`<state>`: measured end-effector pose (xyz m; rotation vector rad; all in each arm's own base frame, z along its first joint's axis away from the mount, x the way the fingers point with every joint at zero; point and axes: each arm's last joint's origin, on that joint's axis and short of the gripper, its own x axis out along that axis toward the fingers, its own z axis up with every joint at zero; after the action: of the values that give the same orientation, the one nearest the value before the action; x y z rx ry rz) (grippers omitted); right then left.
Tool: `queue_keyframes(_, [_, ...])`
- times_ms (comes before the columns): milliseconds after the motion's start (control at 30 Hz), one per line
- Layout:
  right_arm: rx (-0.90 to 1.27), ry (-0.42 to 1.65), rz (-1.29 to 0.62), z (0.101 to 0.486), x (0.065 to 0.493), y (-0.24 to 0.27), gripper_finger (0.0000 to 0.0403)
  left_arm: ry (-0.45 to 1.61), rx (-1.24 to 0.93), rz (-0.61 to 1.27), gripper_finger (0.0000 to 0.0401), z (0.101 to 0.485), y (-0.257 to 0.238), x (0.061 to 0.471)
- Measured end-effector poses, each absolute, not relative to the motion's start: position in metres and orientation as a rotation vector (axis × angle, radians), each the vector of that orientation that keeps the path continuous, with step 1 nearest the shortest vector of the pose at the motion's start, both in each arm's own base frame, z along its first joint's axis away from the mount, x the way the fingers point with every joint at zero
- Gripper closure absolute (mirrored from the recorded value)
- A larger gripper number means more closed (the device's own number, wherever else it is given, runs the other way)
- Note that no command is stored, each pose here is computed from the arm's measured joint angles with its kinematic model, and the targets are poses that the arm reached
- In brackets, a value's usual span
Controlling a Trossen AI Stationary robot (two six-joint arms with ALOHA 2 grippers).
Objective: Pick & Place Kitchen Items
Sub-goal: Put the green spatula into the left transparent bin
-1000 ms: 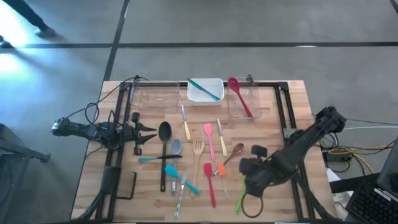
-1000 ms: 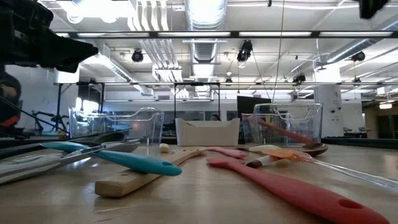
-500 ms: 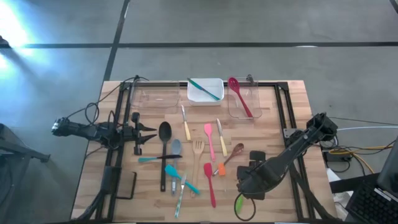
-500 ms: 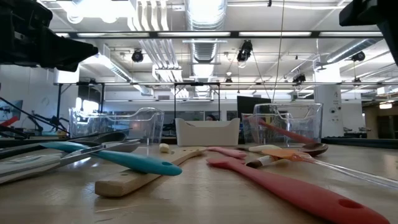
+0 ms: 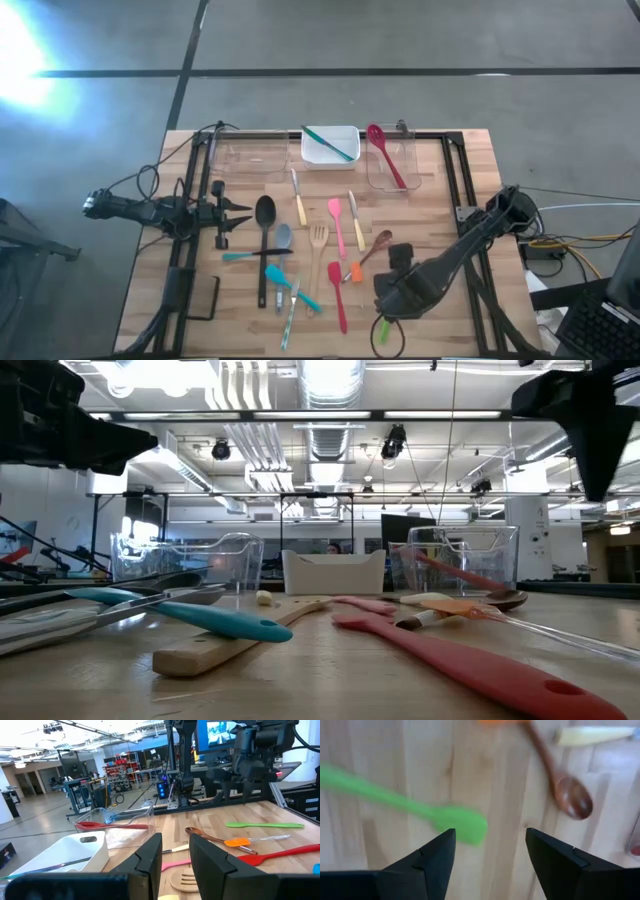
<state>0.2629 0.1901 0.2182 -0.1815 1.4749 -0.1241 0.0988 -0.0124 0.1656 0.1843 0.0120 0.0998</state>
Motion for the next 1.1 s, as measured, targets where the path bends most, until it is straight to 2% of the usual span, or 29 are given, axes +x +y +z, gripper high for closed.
queue_keyframes(133, [-0.166, 1.367, -0.116, 0.219, 0.272, 0.194, 0.0163, 0.013, 0.185, 0.1, 0.03, 0.165, -0.012, 0.099])
queue_keyframes(467, [-0.214, 1.37, -0.083, 0.21, 0.274, 0.195, 0.0174, 0.013, 0.183, 0.099, 0.03, 0.165, -0.012, 0.099])
queue_keyframes(600, [-0.223, 1.423, -0.084, 0.197, 0.276, 0.196, 0.0175, 0.013, 0.182, 0.1, 0.03, 0.165, -0.012, 0.099])
queue_keyframes(867, [-0.227, 1.556, 0.049, 0.178, 0.267, 0.197, 0.0172, 0.014, 0.181, 0.1, 0.03, 0.165, -0.012, 0.099])
queue_keyframes(1100, [-0.239, 1.549, 0.118, 0.166, 0.265, 0.196, 0.0177, 0.013, 0.181, 0.099, 0.03, 0.165, -0.012, 0.099])
